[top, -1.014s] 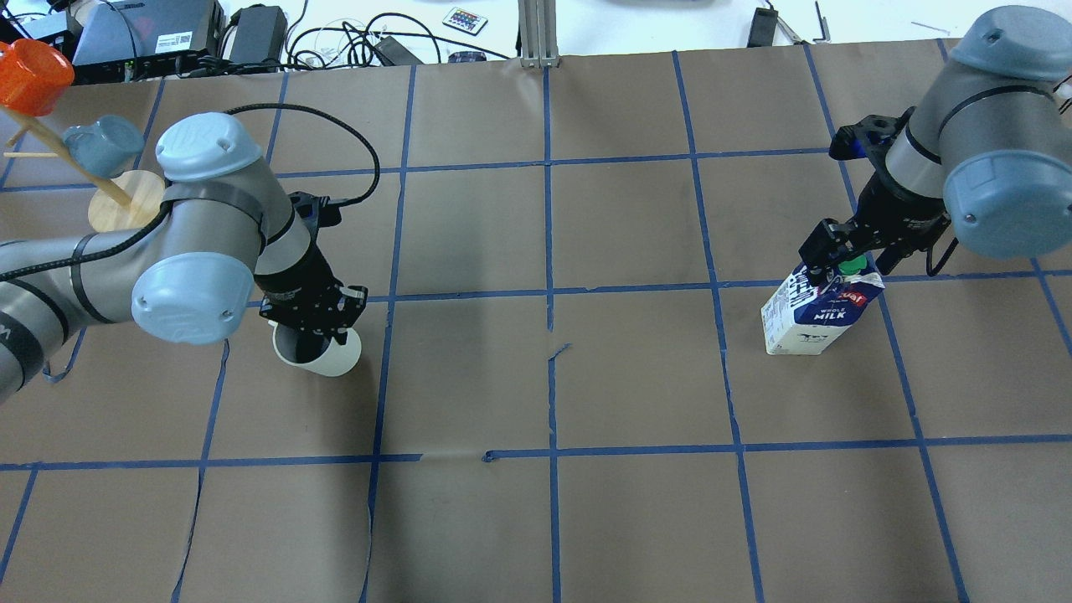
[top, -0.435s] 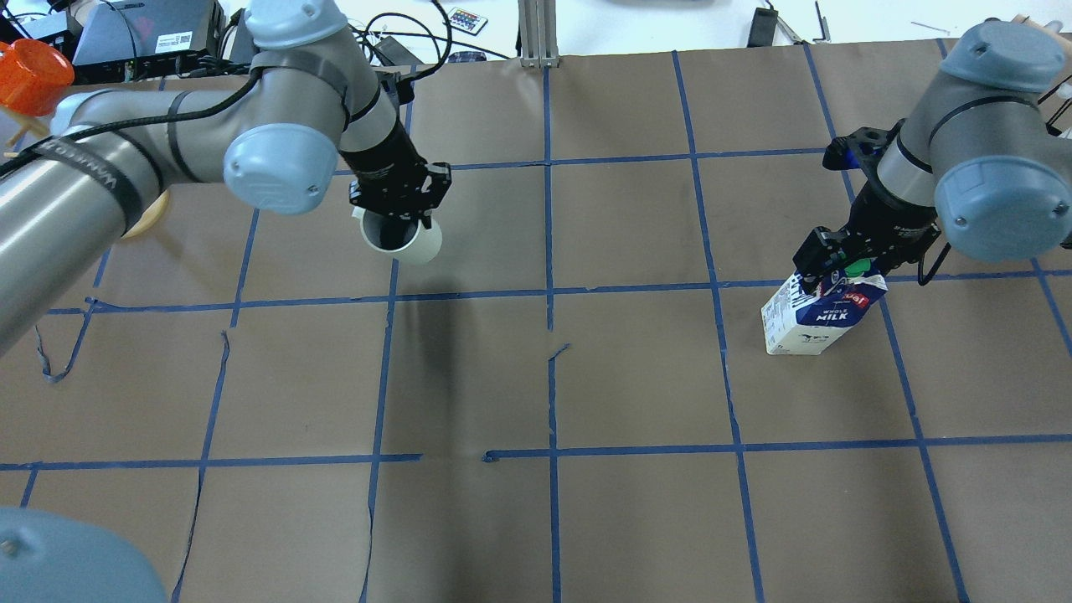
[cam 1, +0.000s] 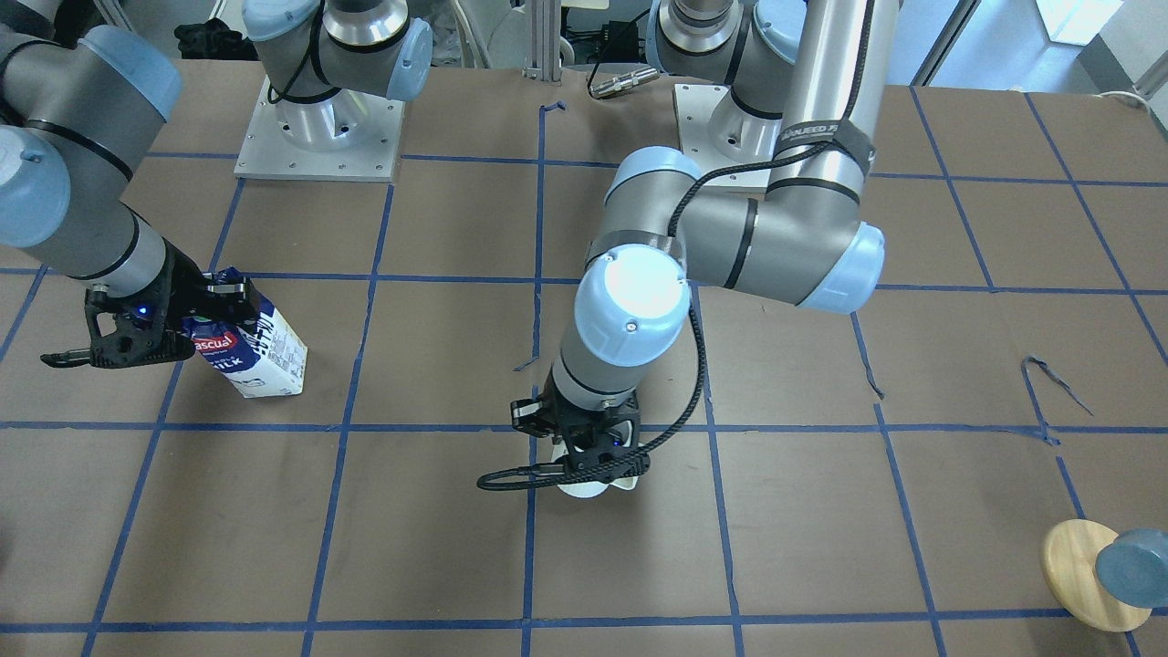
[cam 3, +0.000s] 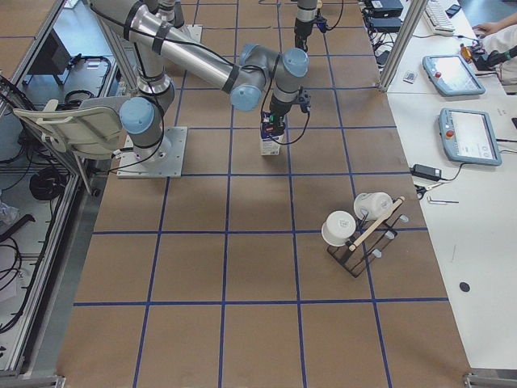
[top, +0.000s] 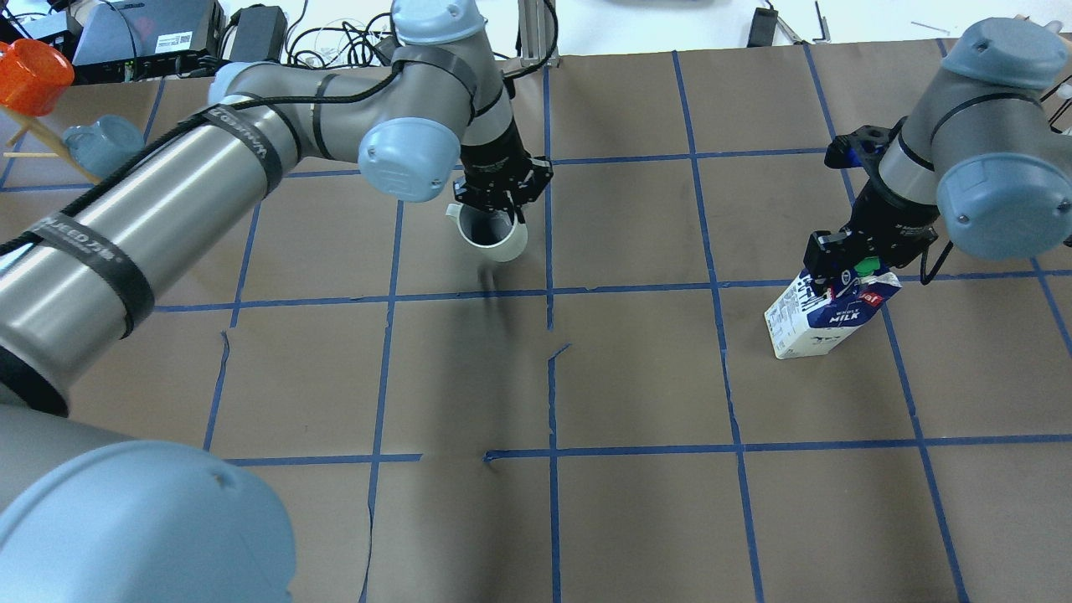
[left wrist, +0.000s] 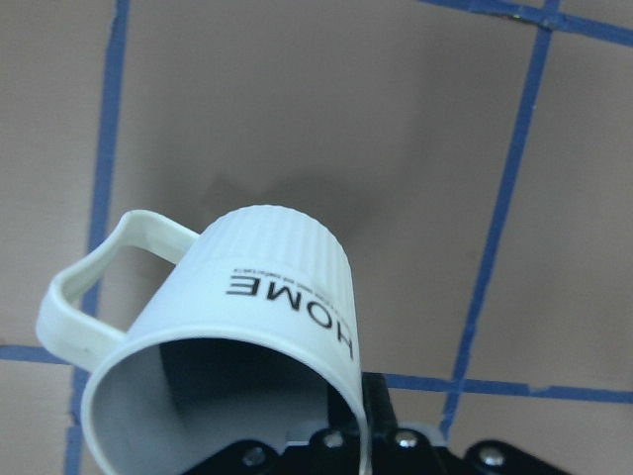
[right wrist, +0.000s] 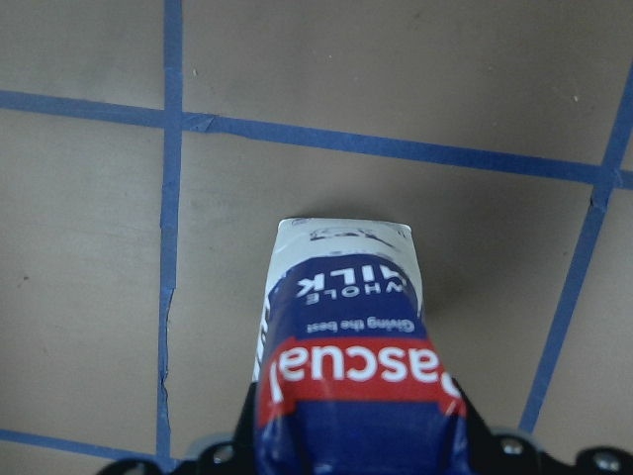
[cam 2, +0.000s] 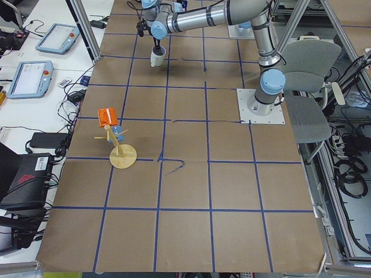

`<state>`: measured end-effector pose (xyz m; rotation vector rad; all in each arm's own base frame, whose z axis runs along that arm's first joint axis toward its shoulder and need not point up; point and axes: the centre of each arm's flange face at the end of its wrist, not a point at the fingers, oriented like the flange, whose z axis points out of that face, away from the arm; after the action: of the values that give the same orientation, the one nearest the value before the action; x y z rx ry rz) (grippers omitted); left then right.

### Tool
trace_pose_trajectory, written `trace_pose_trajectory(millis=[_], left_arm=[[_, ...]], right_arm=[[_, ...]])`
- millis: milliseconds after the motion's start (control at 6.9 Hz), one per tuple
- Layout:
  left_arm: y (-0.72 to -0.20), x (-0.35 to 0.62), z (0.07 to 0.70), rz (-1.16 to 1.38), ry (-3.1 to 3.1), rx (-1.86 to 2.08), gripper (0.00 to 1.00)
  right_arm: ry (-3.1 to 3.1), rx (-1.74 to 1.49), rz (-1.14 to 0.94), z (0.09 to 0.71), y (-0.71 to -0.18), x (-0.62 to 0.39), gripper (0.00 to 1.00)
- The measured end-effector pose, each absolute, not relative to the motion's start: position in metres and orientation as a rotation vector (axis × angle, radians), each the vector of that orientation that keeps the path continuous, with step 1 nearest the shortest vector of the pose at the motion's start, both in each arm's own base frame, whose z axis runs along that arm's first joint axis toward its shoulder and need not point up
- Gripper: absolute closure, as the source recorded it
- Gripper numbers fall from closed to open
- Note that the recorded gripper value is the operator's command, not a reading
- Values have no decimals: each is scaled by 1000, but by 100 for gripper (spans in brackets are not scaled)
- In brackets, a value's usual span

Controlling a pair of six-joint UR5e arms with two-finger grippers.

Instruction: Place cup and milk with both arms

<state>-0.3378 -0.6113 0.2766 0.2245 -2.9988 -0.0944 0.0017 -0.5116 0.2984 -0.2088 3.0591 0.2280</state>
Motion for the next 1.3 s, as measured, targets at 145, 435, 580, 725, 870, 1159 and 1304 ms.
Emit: trace_pose_trajectory(millis=[145,435,580,725,870,1159,1304], left_arm=[[-607,-359,264,-91,-2997,220,100],[-605,-382,249,-58,-2991,206,1],[-607,-384,248,-47,-2990,200,0],[-612,-380,257,-21,-2983,187,0],[-619,-370,271,11,-2975,177,0],[-630,-329,307,51,-2972,116,0],[-621,-310,331,17,-2988,53,0]], right_arm=[[3057,-209,227,300,-512,2,56],[3061,-214,211,315,-516,3,63],[3062,-223,202,326,-520,6,73],[3065,-234,189,335,-523,9,76],[3066,-239,185,341,-525,11,76],[3084,-213,127,369,-539,22,77],[3095,-203,90,392,-555,41,78]])
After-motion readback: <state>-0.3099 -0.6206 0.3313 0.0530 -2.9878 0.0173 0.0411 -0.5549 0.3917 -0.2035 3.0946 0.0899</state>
